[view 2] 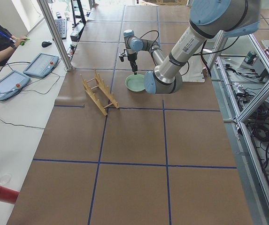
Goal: Place plate on rack
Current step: 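Grasp the rim of the pale green plate with the left gripper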
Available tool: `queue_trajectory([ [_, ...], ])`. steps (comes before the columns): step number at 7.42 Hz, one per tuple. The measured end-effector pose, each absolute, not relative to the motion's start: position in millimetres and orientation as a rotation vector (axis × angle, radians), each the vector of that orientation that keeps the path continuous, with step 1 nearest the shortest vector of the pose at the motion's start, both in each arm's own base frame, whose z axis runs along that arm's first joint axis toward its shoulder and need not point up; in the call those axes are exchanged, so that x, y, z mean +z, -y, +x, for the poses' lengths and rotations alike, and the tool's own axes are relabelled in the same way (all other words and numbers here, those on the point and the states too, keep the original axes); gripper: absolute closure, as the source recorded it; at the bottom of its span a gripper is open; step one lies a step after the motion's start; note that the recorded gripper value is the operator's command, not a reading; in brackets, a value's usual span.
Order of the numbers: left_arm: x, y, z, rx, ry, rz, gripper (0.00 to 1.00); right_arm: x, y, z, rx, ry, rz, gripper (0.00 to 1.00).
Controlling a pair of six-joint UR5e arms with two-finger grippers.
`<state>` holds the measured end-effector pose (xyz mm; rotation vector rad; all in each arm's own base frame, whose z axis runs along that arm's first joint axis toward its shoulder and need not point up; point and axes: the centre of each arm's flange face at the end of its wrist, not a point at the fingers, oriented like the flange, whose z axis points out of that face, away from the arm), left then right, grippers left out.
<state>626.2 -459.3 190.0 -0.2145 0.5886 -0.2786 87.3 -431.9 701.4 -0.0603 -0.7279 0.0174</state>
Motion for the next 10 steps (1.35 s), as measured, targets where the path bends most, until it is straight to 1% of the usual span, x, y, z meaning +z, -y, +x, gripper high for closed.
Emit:
queue_trajectory([
  [1,192,456,629,-0.273,-0.586,-0.217,0.45,701,432,87,0.017,0.728,-0.060,0.00],
  [2,197,451,632,-0.267,-0.582,-0.222,0.53,701,432,87,0.018,0.728,-0.060,0.00],
  [3,202,447,634,-0.262,-0.576,-0.226,0.71,701,432,87,0.018,0.728,-0.060,0.00],
  [4,204,445,635,-0.257,-0.574,-0.228,0.78,701,432,87,0.018,0.728,-0.060,0.00],
  [5,206,443,636,-0.256,-0.572,-0.229,0.78,701,432,87,0.017,0.728,-0.060,0.00],
  [6,208,443,635,-0.256,-0.569,-0.230,0.84,701,432,87,0.018,0.728,-0.060,0.00],
  [7,211,443,635,-0.256,-0.567,-0.230,1.00,701,432,87,0.018,0.728,-0.060,0.00],
  [9,206,443,630,-0.259,-0.580,-0.231,1.00,701,432,87,0.017,0.728,-0.060,0.00],
  [10,191,445,619,-0.263,-0.613,-0.221,1.00,701,432,87,0.017,0.728,-0.060,0.00],
])
